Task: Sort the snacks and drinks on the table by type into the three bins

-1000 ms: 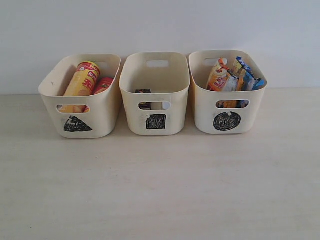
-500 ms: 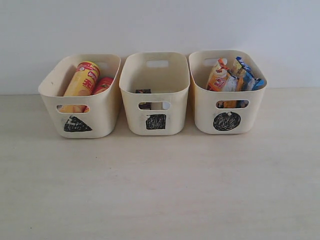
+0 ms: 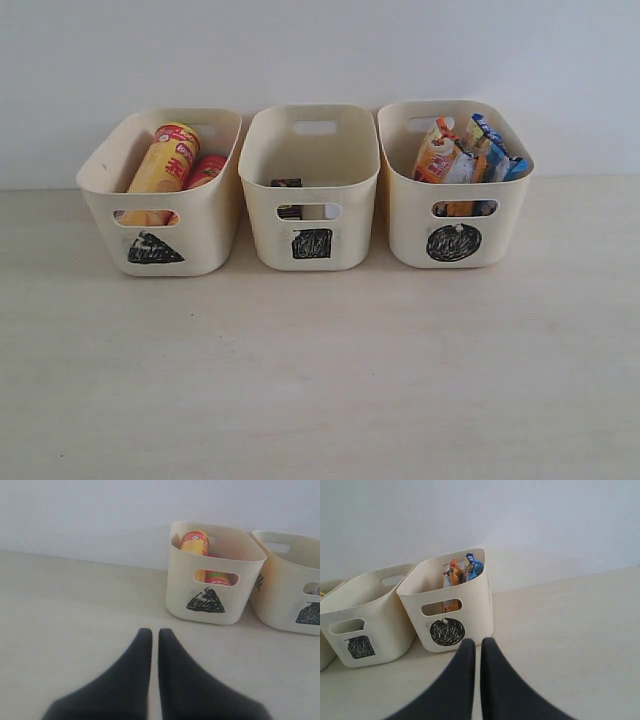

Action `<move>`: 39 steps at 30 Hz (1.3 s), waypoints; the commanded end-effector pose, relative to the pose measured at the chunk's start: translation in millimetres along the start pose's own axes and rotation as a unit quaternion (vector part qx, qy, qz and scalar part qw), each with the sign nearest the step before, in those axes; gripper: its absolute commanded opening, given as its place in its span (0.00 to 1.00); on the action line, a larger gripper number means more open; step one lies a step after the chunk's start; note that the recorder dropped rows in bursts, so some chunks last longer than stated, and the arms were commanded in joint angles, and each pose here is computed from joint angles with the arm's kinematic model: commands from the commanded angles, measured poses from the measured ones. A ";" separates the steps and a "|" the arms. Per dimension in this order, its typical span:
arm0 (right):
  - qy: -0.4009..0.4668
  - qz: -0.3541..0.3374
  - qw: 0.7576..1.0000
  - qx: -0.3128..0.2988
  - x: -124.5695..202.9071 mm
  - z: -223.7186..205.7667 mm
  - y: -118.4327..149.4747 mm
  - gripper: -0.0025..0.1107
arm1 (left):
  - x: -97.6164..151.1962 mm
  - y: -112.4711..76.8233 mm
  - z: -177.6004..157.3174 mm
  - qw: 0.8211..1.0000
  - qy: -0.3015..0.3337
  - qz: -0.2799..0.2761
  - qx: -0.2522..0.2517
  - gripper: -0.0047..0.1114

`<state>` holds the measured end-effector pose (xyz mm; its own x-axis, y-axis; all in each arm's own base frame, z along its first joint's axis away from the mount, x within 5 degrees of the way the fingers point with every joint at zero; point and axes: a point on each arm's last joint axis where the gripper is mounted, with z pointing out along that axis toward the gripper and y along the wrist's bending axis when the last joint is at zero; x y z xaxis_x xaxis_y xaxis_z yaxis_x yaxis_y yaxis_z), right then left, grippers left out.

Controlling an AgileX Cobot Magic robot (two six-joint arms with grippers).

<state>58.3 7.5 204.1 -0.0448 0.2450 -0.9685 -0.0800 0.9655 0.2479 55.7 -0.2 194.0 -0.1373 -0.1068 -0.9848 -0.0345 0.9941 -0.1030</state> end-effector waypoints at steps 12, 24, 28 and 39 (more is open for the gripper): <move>-0.002 -0.008 1.000 -0.001 -0.2 -0.4 0.1 0.02 | 1.7 0.4 0.1 1.000 0.001 0.005 -0.002 0.07; -0.004 -0.008 1.000 0.000 -0.5 -0.4 -0.1 0.02 | 1.5 0.4 0.1 1.000 0.000 0.005 -0.002 0.07; -0.030 -0.011 0.999 0.012 -5.3 -0.6 -2.3 0.02 | 1.5 0.4 0.1 1.000 0.000 0.005 -0.002 0.07; 0.006 -0.092 0.996 0.013 1.1 -0.4 -2.6 0.02 | 1.5 0.4 0.1 1.000 0.000 0.005 -0.002 0.07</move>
<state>58.5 4.8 205.5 -0.0157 0.1278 -0.9917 -0.0577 0.9900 0.1285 55.7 -0.2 193.7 -0.1381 -0.1069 -0.9846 -0.0346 0.9941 -0.1031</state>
